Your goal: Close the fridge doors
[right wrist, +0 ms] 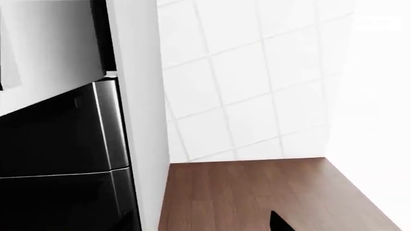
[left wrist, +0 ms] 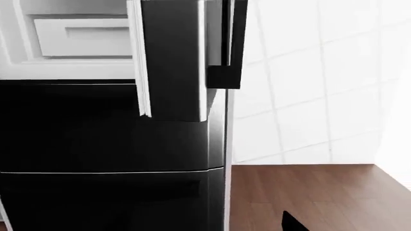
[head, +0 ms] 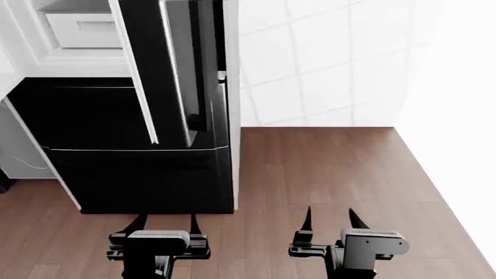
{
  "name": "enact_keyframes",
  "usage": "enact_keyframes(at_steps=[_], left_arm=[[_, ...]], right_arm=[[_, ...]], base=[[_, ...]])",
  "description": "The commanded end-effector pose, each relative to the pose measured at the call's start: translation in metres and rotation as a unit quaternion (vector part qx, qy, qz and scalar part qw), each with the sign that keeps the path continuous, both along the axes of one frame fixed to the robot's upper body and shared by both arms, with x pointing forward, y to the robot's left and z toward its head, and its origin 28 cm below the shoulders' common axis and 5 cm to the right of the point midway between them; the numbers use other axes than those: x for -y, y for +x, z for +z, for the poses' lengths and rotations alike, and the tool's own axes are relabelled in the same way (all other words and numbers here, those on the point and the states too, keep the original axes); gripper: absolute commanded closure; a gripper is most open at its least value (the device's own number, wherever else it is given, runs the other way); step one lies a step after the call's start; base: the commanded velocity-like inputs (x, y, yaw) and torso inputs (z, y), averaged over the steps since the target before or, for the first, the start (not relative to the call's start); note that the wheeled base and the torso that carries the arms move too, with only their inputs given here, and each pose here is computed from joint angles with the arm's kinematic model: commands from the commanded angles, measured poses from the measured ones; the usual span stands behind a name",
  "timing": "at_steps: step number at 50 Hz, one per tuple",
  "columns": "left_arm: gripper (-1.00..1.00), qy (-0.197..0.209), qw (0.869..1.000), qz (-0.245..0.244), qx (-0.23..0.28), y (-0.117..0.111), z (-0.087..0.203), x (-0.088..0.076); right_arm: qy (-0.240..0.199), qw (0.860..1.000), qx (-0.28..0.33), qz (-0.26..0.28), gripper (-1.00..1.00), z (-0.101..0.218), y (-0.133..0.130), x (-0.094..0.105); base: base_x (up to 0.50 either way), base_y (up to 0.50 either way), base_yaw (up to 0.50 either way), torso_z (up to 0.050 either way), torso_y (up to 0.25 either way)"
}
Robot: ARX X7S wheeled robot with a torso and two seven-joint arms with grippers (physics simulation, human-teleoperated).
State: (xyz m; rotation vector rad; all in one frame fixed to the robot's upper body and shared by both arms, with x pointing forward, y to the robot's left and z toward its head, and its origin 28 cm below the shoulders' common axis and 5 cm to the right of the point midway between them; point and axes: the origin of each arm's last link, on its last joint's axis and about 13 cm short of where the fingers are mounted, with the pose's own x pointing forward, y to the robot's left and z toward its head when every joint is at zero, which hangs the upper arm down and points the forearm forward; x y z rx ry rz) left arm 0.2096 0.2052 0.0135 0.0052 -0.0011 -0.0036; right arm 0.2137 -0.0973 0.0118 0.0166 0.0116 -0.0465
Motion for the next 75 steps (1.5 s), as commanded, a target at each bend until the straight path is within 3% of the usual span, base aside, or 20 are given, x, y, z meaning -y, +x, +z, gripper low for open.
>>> enact_keyframes(at_steps=[1, 32, 44, 75], left_arm=[[-1.00, 0.000, 1.000, 0.000, 0.000, -0.0002, -0.0001, 0.0000], [-1.00, 0.002, 1.000, -0.001, -0.001, -0.0002, -0.0003, 0.0001], [-1.00, 0.004, 1.000, -0.003, -0.001, -0.0004, -0.0004, 0.0002], [-1.00, 0.004, 1.000, -0.003, -0.002, 0.0003, -0.0007, 0.0002]], right_arm=[[0.001, 1.000, 0.000, -0.001, -1.00, 0.0001, 0.0000, -0.0002], [0.002, 1.000, 0.001, -0.004, -1.00, -0.0002, 0.0004, 0.0003], [0.002, 1.000, 0.007, -0.007, -1.00, 0.0005, 0.0006, 0.0006], [0.003, 1.000, 0.005, -0.013, -1.00, 0.0001, 0.0011, 0.0007]], base=[[0.00, -0.44, 0.00, 0.000, 0.000], [0.00, -0.41, 0.00, 0.000, 0.000], [0.04, -0.01, 0.00, 0.000, 0.000], [0.35, 0.00, 0.00, 0.000, 0.000]])
